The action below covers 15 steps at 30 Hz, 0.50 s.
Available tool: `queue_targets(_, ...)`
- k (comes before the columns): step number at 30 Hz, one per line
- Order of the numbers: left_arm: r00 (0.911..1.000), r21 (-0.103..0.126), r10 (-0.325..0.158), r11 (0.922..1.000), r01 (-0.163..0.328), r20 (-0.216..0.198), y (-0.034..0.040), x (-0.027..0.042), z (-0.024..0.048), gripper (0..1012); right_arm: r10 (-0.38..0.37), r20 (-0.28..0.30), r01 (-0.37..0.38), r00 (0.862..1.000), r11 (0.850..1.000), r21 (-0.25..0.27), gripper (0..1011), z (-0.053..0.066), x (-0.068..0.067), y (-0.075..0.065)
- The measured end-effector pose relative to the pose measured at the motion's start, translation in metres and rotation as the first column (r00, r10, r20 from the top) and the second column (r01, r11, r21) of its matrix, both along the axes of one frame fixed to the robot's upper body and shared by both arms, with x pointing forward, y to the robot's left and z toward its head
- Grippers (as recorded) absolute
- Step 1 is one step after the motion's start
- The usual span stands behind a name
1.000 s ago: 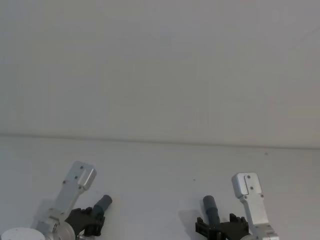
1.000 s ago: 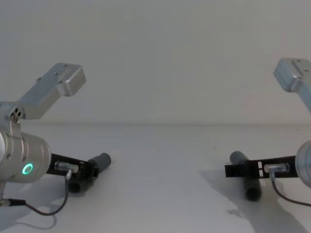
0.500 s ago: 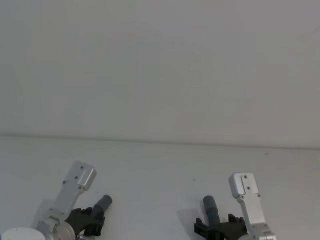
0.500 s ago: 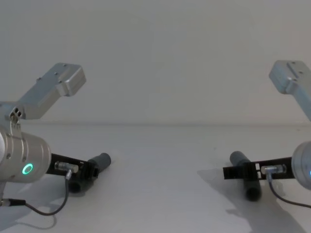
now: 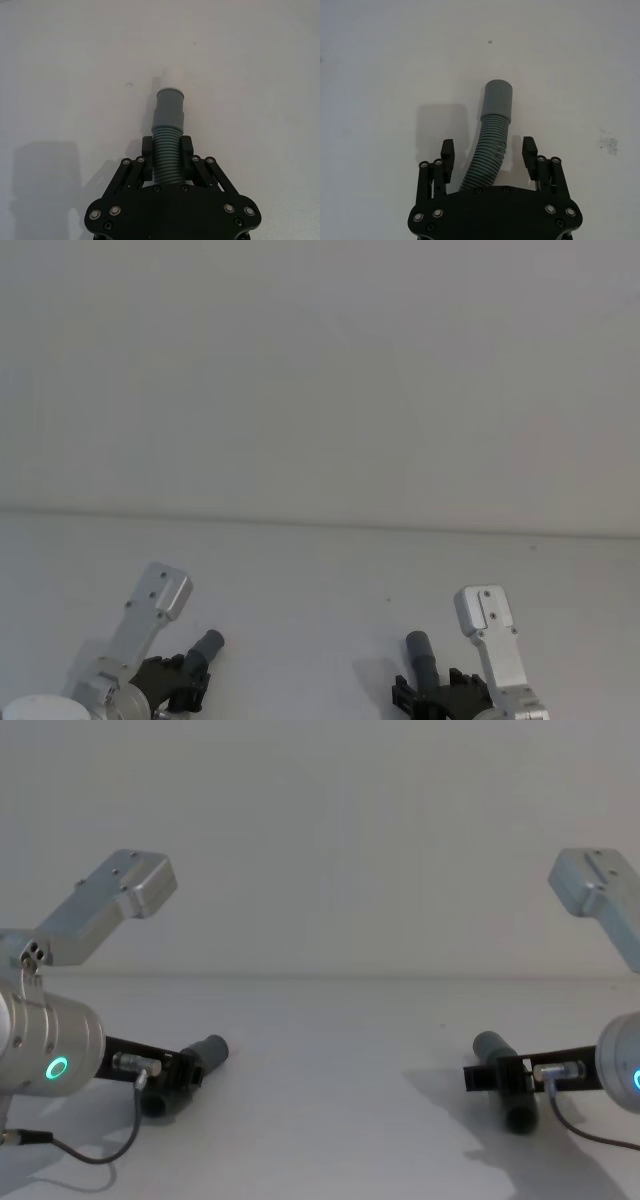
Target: Use both hands to pick up one end of the pipe from the table, align the ends, and insert them.
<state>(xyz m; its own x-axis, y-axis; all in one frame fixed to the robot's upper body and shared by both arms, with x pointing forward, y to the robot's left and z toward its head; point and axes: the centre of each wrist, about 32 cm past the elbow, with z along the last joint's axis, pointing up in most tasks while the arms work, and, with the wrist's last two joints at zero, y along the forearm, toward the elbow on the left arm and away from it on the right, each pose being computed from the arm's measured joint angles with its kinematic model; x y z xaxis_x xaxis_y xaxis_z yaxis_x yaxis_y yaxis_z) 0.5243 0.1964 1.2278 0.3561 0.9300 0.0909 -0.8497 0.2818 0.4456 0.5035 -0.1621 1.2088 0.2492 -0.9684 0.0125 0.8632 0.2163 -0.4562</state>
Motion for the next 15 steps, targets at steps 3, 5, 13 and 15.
queue_targets(3,1.0000,0.000,0.000,1.0000,0.000,0.000,0.0000,0.0000,0.0000,292,0.000,0.000,0.000,1.000,1.000,-0.001,773,-0.0002,0.0001,0.0001)
queue_targets(5,1.0000,0.000,0.000,1.0000,0.000,0.000,0.0000,0.0000,0.0000,292,0.000,0.000,0.000,1.000,1.000,-0.001,722,-0.0002,0.0003,0.0002)
queue_targets(13,1.0000,0.000,0.000,1.0000,0.000,0.000,0.0000,0.0000,0.0000,292,0.001,-0.001,-0.001,1.000,1.000,-0.002,451,-0.0004,0.0005,0.0005)
queue_targets(15,1.0000,0.000,0.000,1.0000,0.000,0.000,0.0000,0.0000,0.0000,292,0.001,0.000,-0.001,1.000,1.000,-0.002,370,-0.0004,0.0005,0.0005)
